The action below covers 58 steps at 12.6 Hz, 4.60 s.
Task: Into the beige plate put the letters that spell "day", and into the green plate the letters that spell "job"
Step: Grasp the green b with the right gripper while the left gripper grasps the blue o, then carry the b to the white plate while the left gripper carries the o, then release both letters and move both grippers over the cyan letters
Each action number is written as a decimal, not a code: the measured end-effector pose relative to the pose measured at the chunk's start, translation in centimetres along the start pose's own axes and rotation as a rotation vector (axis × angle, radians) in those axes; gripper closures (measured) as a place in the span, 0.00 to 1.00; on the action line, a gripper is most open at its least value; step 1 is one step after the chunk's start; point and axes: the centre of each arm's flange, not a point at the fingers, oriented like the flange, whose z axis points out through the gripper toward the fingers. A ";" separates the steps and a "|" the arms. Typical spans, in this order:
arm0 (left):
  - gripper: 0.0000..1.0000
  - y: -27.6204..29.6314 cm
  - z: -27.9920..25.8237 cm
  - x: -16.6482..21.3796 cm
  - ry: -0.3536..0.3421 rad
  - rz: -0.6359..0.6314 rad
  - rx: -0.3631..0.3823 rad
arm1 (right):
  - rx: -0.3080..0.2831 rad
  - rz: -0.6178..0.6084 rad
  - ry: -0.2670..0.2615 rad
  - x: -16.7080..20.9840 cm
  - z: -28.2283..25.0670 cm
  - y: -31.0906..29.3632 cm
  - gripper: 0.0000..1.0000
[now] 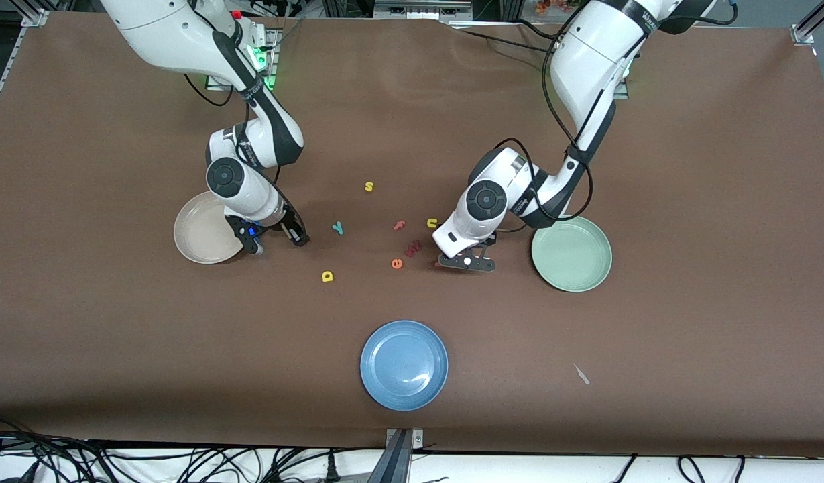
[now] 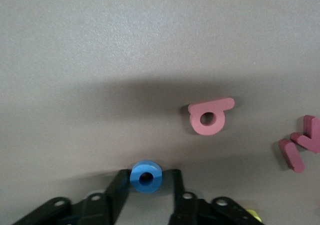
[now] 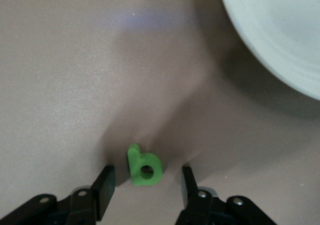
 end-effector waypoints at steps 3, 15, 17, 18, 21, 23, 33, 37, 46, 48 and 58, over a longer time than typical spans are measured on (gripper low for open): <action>0.74 0.0 -0.4 0.2 0.008 -0.013 -0.004 | 0.005 0.001 0.002 0.1 -0.2 -0.2 0.51; 0.74 -9.3 -9.6 2.4 -0.095 -0.128 0.118 | -0.108 -0.236 -0.039 5.0 -6.0 -0.6 0.74; 0.74 -12.2 -9.8 2.7 -0.128 -0.131 0.165 | -0.119 -0.387 -0.043 8.2 -8.6 1.4 0.74; 0.74 -13.5 -9.7 2.8 -0.145 -0.122 0.184 | -0.128 -0.452 -0.050 9.8 -9.6 2.9 0.74; 0.74 -18.1 -9.7 3.6 -0.188 -0.009 0.179 | -0.149 -0.568 -0.075 13.6 -10.1 8.0 0.74; 0.74 -21.3 -9.5 4.0 -0.209 0.044 0.161 | -0.140 -0.602 -0.063 13.8 -8.6 10.5 0.74; 0.74 -24.8 -3.7 3.4 -0.303 0.065 0.142 | -0.112 -0.600 -0.019 11.5 -6.7 11.8 0.01; 0.74 -25.5 -2.1 3.3 -0.321 0.051 0.136 | -0.092 -0.427 0.019 6.2 -7.0 6.5 0.00; 0.01 -24.1 -3.9 3.9 -0.293 -0.040 0.083 | -0.113 -0.737 0.017 -4.1 -2.6 0.1 0.00; 0.00 -21.6 -6.3 3.6 -0.278 -0.147 0.050 | -0.116 -0.804 0.011 -6.5 -2.1 -0.6 0.00; 0.00 -4.2 -11.2 -0.6 -0.218 -0.780 -0.028 | -0.113 -1.278 0.038 -9.8 0.2 -3.2 0.00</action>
